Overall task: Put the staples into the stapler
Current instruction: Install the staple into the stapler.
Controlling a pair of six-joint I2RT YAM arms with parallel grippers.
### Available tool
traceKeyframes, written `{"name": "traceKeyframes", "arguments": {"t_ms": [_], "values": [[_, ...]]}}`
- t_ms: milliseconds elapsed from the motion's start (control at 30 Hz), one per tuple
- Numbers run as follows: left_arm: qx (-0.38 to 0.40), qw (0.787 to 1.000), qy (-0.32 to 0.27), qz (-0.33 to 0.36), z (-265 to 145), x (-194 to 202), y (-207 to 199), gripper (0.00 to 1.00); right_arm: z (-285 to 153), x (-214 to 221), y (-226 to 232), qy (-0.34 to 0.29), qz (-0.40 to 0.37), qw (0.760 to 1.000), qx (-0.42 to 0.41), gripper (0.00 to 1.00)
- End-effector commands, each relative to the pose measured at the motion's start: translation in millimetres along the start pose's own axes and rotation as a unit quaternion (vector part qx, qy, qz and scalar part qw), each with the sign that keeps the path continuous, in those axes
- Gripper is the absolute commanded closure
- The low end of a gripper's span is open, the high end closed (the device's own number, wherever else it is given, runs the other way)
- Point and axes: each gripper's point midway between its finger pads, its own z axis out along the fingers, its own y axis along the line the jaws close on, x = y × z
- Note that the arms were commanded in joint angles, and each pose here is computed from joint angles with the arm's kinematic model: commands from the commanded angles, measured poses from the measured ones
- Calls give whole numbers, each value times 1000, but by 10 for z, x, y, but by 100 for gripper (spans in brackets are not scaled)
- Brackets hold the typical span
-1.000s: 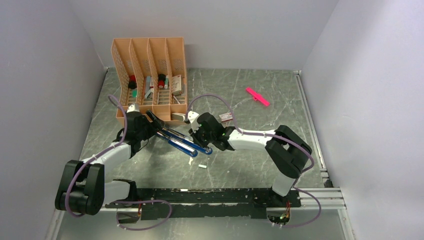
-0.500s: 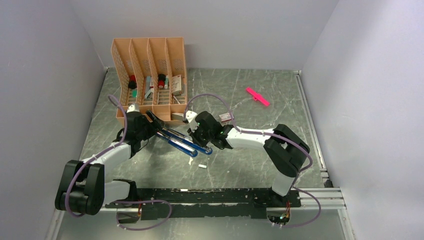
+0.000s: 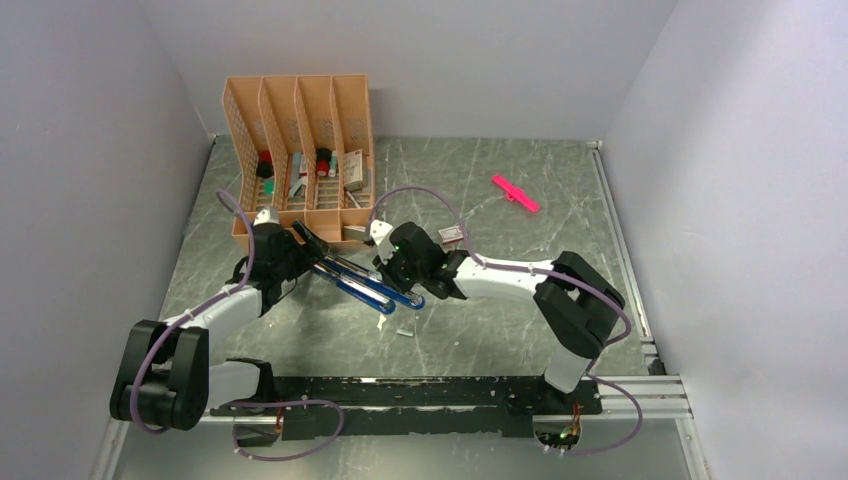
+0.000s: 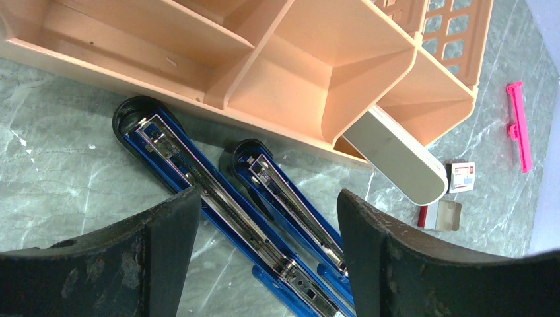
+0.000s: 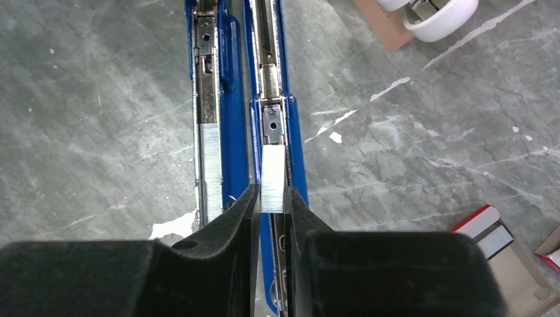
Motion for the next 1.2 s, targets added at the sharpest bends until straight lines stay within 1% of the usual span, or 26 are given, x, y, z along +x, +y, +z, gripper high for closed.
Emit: {"name": "traceKeyframes", "arguments": {"t_ms": [0,433,1167], "values": [[27,1000,-3,8,-7,-26,-142,20,-28,-67,47,-13,-9,1000,-2,100],[27,1000,-2,8,-7,-20,-136,20,1,32,-43,3,0,1000,28,100],[26,1000,-2,7,-10,-19,-136,20,58,120,-9,22,-1,1000,17,100]]}}
